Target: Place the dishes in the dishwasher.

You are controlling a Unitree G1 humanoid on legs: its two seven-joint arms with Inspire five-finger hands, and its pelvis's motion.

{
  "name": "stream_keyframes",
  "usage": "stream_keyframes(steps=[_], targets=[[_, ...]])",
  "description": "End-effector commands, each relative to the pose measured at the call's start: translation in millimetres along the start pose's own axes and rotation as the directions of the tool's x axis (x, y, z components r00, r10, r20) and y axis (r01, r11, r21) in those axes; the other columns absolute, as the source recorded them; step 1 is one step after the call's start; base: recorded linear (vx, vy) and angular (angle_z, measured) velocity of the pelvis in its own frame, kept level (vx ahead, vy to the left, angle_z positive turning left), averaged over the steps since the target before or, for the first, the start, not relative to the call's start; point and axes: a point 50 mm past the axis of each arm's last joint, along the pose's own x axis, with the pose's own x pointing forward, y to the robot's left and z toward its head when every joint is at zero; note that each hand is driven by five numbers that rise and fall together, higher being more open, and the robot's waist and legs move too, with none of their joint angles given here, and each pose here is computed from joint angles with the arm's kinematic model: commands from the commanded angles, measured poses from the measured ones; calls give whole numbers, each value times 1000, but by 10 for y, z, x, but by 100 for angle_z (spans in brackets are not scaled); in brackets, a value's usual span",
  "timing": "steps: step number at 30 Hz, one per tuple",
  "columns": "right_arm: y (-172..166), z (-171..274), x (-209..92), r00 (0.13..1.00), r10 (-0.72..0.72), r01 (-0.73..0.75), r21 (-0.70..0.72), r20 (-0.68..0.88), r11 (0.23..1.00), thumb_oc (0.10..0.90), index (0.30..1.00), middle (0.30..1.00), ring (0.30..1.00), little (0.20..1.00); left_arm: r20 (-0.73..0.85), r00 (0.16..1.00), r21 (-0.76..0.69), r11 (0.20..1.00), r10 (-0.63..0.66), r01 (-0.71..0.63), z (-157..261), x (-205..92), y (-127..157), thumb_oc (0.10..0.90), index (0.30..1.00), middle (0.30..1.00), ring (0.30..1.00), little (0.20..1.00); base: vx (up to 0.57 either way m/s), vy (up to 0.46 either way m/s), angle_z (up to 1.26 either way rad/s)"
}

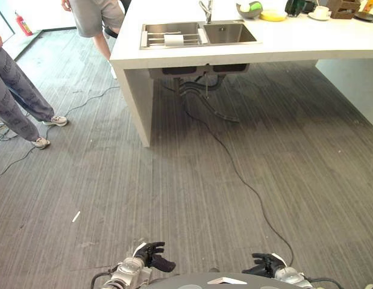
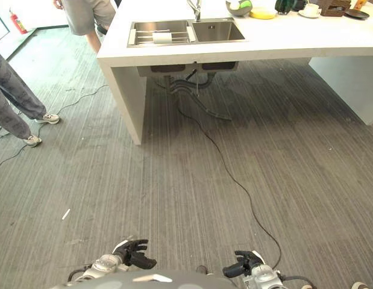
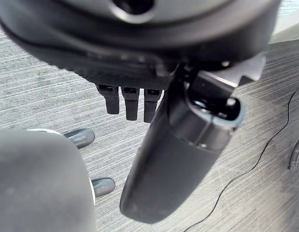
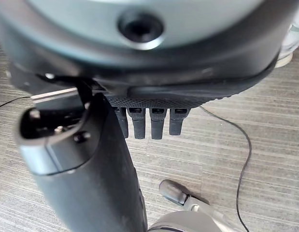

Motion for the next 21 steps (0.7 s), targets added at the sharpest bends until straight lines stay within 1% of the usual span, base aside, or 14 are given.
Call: stream_keyframes(steps=[1,5,9,12,14,15,17,21], targets=[[76,21,3,999,40,-41,19,16,999,800,900,900,900,900,32,999,7,1000,-2,2,187,48,-17,800,900,900,900,900,0,0,0],[159,106,2,995,71,-75,55,63,996,800,900,900,900,900,63,998,-56,998,-5,9,260,55,-28,800,900,900,900,900,5,-20,-1],[248,147,10,993,105,-109,70,62,992,800,900,900,900,900,19,999,11,1000,-28,27,221,66,-105,800,900,900,900,900,-49,-34,1],[322,104,9,992,123,-126,77,38,989,800,900,900,900,900,13,1000,9,1000,-14,14,228,67,-75,800,900,900,900,900,-18,-25,-3],[429,54,5,987,162,-162,70,6,984,800,900,900,900,900,-34,999,-25,1000,3,-4,127,55,-41,800,900,900,900,900,24,-49,-15],[505,17,1,982,190,-188,54,-22,981,800,900,900,900,900,-46,999,-79,997,-8,4,76,46,-47,800,900,900,900,900,41,-47,-17],[526,9,1,980,197,-196,48,-31,980,800,900,900,900,900,-51,999,-97,995,-6,1,57,41,-30,800,900,900,900,900,40,-15,-20],[539,-119,-15,977,197,-191,76,-86,979,800,900,900,900,900,-124,992,-145,989,-25,7,-181,-4,-81,800,900,900,900,900,43,-10,-9]])
